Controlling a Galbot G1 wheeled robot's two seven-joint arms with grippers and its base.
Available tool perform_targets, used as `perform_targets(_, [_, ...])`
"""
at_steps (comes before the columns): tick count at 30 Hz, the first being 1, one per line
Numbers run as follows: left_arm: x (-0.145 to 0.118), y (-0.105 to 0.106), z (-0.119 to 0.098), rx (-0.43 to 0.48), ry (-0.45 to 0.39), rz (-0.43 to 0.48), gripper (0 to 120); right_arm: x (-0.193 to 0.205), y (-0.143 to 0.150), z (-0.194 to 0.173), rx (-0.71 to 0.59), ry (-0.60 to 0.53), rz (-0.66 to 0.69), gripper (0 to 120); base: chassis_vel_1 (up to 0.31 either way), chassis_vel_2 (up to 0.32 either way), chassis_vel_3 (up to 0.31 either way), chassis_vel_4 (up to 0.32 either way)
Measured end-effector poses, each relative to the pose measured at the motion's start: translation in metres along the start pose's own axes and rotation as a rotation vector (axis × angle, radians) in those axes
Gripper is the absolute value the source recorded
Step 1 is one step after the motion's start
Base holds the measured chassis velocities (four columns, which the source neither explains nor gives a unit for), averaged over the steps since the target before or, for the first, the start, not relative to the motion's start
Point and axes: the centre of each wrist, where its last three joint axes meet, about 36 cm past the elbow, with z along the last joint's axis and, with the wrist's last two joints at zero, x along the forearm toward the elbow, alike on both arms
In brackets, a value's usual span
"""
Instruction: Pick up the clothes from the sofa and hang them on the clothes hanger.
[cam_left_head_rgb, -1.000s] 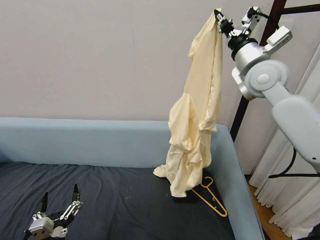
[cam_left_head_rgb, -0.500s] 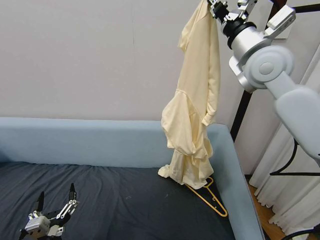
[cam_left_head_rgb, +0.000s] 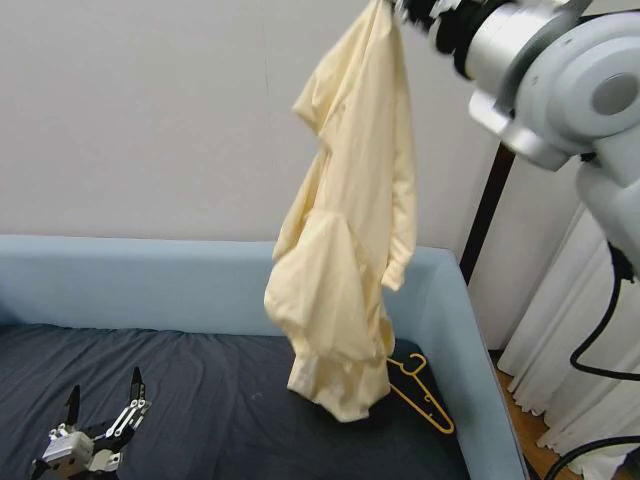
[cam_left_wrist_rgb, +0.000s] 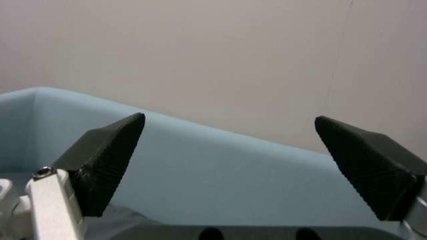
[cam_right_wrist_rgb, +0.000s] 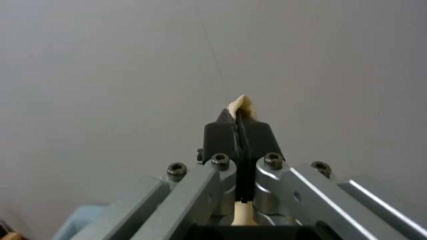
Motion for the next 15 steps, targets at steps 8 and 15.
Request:
perform_targets(8, [-0.003,0.004,0.004,-0.013,0.017,-0.010,100,-0.056,-0.101,0.278,-0.044,0.364,0.213,0,0.000,0.000,0.000,0.000])
perform_targets(15, [-0.001,0.006,0.007,-0.021,0.027,-0.010,100,-0.038,-0.134,0.433,0.077,0.381,0.271,0,0.000,0.000,0.000,0.000])
